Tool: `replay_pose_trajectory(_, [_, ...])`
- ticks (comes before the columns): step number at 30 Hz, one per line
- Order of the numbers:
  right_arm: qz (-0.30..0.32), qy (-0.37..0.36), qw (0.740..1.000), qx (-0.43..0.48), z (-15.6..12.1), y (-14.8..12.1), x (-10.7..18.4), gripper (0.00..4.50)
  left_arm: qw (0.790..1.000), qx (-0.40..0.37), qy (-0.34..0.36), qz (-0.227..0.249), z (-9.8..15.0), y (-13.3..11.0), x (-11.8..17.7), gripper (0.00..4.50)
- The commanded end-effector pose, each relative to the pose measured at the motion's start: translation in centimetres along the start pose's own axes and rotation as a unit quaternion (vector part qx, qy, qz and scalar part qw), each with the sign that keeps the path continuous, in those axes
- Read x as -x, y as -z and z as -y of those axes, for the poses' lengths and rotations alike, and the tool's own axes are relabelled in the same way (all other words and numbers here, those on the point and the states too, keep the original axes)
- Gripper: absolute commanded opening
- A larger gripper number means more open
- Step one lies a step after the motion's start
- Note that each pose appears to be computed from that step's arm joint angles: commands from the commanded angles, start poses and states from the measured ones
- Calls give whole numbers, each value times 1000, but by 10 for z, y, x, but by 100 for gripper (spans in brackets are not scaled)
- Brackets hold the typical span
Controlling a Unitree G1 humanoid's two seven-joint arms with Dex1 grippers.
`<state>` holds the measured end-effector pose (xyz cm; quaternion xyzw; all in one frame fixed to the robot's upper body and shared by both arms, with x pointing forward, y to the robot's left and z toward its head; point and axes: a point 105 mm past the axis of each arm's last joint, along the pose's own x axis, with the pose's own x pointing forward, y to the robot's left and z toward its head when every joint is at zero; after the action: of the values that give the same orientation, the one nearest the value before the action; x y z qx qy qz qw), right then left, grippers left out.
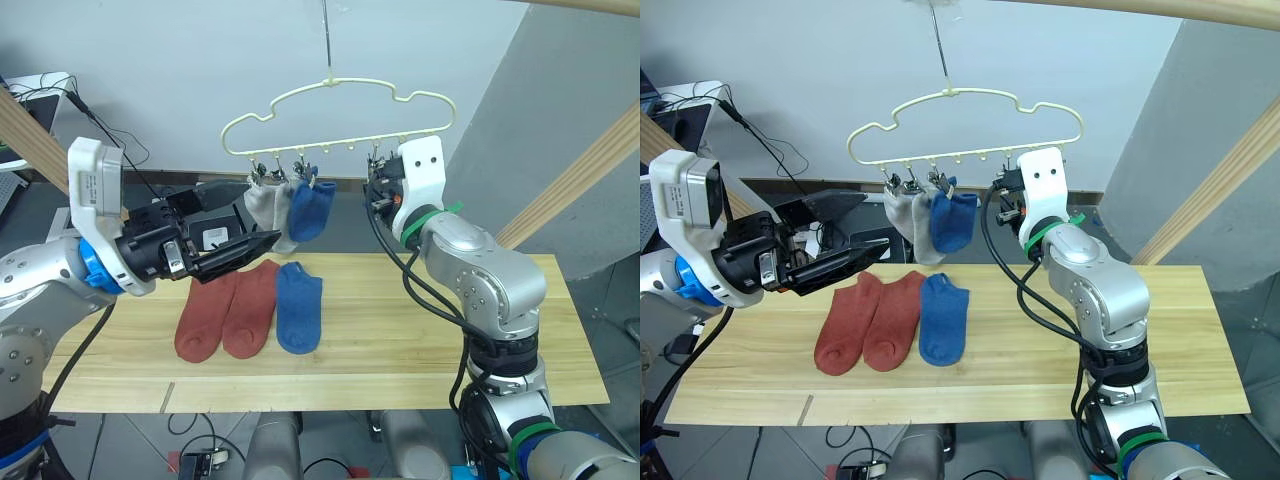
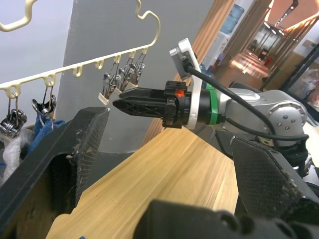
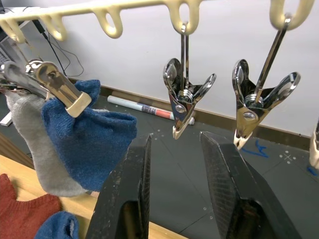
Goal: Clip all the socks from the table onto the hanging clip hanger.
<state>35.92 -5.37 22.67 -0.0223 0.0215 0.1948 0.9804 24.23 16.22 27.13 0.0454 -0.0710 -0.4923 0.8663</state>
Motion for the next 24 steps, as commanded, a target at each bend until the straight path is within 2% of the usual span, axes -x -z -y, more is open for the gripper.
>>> replay_pose_trajectory(1, [37, -3, 999, -2, -2, -18, 1, 159, 1000, -25, 4, 11, 6, -11, 1, 450])
replay_pose_trajectory(5, [37, -3, 999, -3, -1, -18, -1, 159, 1000, -26, 1, 10, 5, -11, 2, 450])
replay_pose_trajectory(8, [37, 4, 999, 0, 1, -19, -2, 214, 1000, -26, 1, 11, 6, -12, 2, 450])
replay_pose_trajectory(10, [38, 6, 999, 0, 1, -20, -4, 268, 1000, -27, -1, 11, 6, -12, 2, 450])
replay_pose_trajectory(24, [55, -2, 998, 5, -3, -35, -17, 268, 1000, -28, -8, 11, 6, -11, 3, 450])
